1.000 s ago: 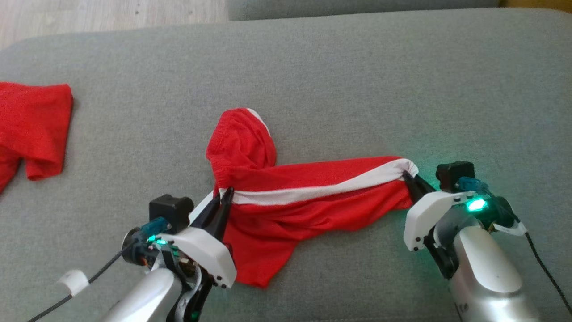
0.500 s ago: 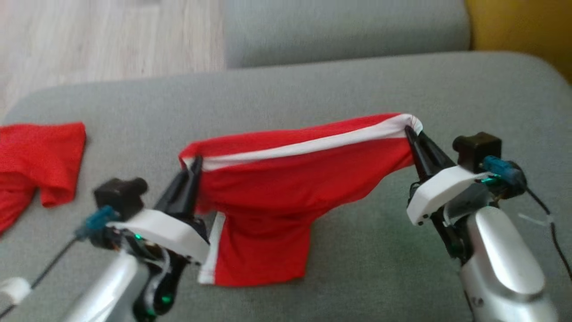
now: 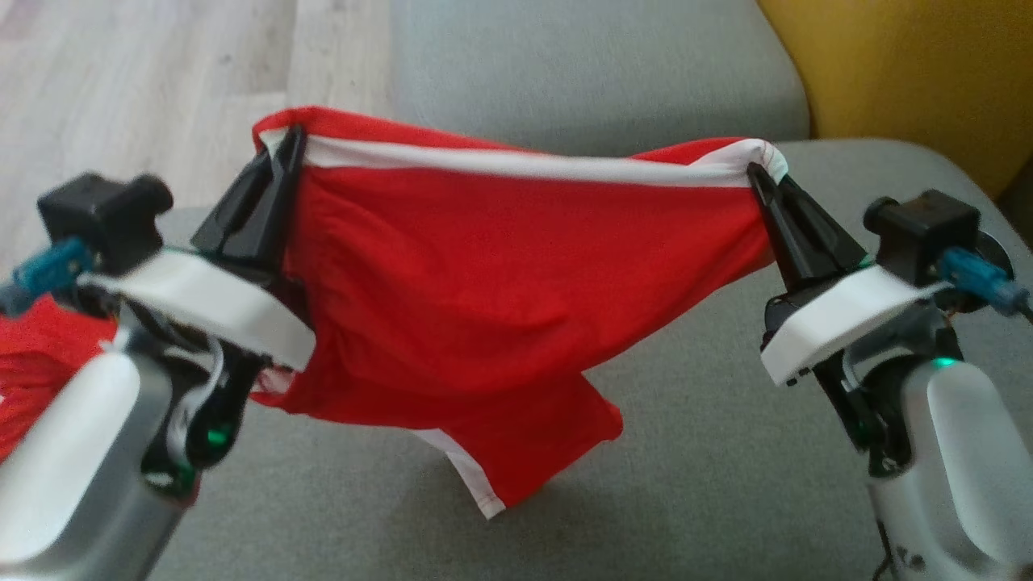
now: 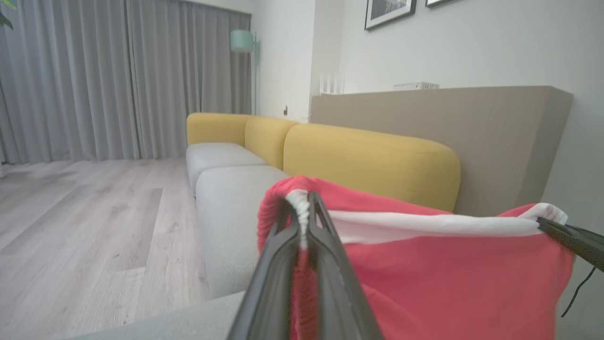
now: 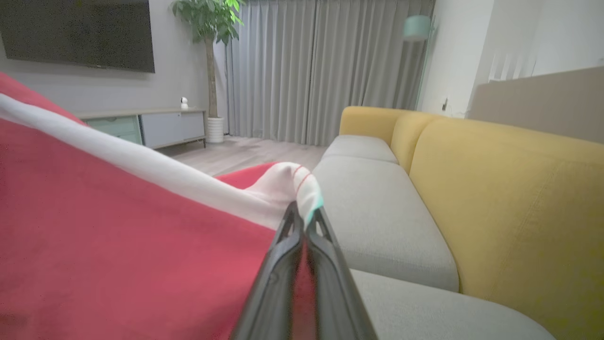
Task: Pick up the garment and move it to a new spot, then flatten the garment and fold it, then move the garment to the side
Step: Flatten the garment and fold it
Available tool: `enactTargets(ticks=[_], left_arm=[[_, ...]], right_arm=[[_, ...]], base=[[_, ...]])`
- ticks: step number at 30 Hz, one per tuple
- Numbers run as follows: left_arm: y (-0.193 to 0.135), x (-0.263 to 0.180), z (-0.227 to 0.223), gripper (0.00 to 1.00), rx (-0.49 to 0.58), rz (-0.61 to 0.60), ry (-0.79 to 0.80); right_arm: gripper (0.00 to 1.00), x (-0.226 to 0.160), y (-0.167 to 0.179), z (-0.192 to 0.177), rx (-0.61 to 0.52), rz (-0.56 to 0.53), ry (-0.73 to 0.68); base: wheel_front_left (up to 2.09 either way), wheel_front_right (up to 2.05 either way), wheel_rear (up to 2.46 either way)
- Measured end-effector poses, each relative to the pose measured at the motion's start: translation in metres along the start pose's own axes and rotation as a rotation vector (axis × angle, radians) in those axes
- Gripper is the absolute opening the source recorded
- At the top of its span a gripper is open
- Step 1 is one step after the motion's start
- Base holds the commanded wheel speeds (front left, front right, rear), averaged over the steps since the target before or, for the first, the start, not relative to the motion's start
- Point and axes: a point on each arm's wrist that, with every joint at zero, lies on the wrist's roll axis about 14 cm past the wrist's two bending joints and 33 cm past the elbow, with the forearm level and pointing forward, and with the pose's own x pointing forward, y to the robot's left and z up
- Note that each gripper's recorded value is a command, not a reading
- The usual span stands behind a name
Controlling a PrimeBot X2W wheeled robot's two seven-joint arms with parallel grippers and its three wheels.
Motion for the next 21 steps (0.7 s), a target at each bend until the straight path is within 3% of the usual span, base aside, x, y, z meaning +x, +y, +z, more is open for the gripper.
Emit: enactTargets(ticks=[5,9,17,19,21], left_arm=[[0.02,0.027,-0.023,0.0,-0.005,0.022,0.097],[0.036,0.063,-0.031,0.0,-0.012,0.026,0.125],[0.041,0.159,0.04,0.0,0.023,-0.036,-0.179],[0.04,0.173,0.043,0.0,-0.001,-0.053,-0.224],[0.041,0.184,0.026,0.0,-0.037,-0.059,-0.216]], right_arm=[[0.0,0.021,-0.015,-0.024,-0.022,-0.017,0.097],[0.0,0.059,-0.033,-0.025,-0.055,-0.031,0.122],[0.0,0.138,-0.087,0.072,-0.16,-0.135,-0.211],[0.0,0.146,-0.093,0.077,-0.159,-0.15,-0.252],[0.0,0.151,-0.096,0.059,-0.161,-0.154,-0.231]], base=[[0.0,0.0,0.0],[0.0,0.0,0.0],[0.0,0.0,0.0],[0.0,0.0,0.0],[0.0,0.0,0.0]])
